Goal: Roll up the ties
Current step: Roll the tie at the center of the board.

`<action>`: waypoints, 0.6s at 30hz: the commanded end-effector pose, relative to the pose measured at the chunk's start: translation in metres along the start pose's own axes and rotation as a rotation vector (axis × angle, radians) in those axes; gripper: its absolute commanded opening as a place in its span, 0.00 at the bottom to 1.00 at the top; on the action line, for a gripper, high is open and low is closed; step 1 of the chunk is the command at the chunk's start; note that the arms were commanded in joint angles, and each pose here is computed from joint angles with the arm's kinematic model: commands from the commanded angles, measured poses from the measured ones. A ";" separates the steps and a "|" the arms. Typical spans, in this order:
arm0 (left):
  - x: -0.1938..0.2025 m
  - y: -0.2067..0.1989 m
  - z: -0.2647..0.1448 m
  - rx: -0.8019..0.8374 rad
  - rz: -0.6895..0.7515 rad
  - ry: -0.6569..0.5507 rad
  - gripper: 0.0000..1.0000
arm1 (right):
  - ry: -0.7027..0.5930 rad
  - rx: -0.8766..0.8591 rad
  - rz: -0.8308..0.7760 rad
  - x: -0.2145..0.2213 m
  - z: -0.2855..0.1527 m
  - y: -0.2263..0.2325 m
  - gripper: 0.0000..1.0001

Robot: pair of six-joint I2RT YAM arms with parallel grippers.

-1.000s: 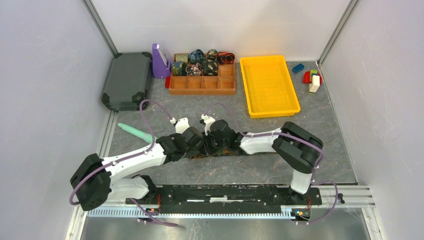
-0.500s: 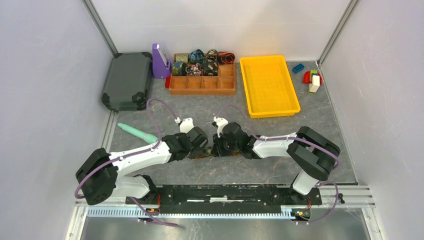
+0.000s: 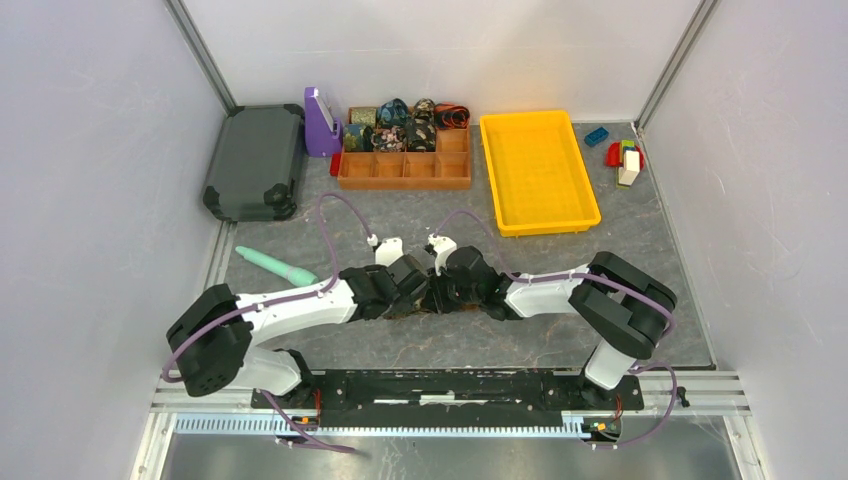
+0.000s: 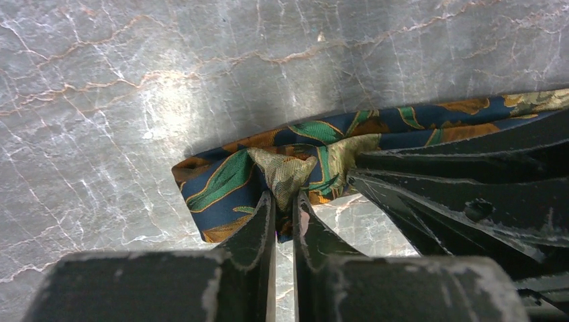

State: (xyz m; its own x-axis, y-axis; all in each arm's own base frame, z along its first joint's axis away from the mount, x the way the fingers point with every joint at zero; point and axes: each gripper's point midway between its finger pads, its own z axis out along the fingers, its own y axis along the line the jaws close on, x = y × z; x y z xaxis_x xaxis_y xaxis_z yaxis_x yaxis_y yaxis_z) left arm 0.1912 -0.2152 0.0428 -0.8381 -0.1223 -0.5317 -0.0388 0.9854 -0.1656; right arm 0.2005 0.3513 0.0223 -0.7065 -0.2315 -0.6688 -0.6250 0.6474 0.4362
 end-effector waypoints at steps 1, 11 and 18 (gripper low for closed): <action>-0.003 -0.018 -0.006 0.051 0.058 -0.004 0.20 | 0.019 0.017 -0.008 0.009 -0.002 -0.005 0.19; -0.004 -0.020 -0.010 0.083 0.094 -0.043 0.46 | -0.024 0.014 -0.035 -0.014 -0.012 0.004 0.22; -0.005 -0.033 -0.016 0.193 0.117 -0.067 0.45 | -0.062 0.005 -0.026 -0.035 -0.017 0.011 0.31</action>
State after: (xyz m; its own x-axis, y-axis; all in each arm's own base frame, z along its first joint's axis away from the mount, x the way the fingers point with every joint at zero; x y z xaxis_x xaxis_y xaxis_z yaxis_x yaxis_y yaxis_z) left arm 0.1852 -0.2319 0.0511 -0.8233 -0.0525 -0.5652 0.0751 0.9769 -0.2001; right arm 0.1981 0.3426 0.0288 -0.7071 -0.2501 -0.6614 -0.6235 0.6618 0.4163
